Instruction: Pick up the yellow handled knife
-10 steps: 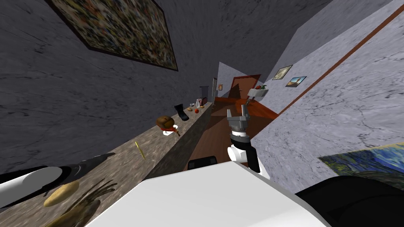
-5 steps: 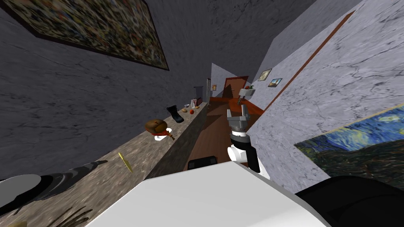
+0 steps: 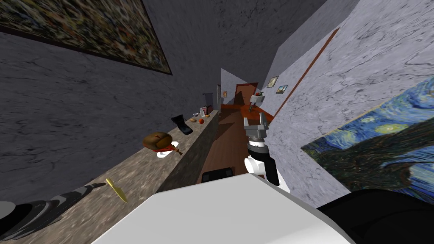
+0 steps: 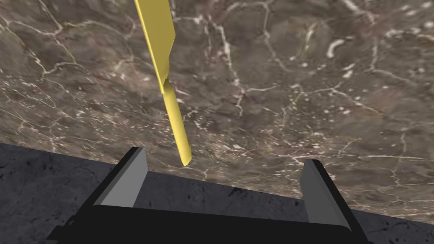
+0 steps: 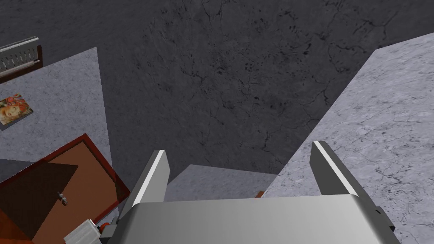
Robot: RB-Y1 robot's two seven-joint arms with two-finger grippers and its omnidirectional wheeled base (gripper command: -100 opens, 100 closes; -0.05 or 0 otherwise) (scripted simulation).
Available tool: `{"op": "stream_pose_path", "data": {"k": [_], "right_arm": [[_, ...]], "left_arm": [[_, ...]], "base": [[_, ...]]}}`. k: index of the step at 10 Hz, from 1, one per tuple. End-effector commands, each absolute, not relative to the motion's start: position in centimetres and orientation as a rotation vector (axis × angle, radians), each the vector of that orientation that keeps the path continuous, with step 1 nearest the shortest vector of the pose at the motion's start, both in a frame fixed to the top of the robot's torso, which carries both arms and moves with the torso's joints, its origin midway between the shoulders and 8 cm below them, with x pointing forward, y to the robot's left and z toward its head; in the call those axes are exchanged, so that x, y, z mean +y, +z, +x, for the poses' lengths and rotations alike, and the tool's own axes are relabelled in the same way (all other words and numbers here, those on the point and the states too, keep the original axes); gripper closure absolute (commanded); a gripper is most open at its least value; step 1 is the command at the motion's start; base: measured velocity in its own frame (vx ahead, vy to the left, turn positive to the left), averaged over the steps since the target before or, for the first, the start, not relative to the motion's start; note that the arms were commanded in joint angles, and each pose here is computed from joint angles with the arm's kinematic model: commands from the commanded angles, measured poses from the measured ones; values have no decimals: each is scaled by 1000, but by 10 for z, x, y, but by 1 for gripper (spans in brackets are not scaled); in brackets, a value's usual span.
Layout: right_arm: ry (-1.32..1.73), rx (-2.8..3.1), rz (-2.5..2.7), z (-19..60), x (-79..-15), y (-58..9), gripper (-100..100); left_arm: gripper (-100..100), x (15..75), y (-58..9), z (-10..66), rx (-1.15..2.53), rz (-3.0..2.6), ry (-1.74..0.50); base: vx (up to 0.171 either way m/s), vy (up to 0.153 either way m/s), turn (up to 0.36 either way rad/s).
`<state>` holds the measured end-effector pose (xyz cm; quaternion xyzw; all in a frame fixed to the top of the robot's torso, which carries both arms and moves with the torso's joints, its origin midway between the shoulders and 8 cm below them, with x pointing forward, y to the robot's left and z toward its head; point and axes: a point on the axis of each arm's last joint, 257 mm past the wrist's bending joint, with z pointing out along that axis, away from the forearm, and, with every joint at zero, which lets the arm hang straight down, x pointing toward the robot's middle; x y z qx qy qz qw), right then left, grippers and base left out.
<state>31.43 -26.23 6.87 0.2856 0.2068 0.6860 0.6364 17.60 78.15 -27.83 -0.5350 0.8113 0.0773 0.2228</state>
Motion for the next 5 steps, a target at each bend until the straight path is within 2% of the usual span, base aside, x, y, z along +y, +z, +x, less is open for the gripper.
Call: {"op": "stream_pose_path", "data": {"k": [1, 4, 5], "right_arm": [[1567, 472, 652, 314, -262, 69, 0], [1567, 472, 652, 314, -262, 69, 0], [1567, 472, 652, 314, -262, 69, 0]], "left_arm": [[-100, 781, -284, 156, 2259, -1533, 208], [-100, 779, -299, 108, 2287, -1666, 196], [-100, 778, -304, 94, 2292, -1705, 194]], "base": [[15, -18, -196], [24, -22, -306], [23, -12, -195]]}}
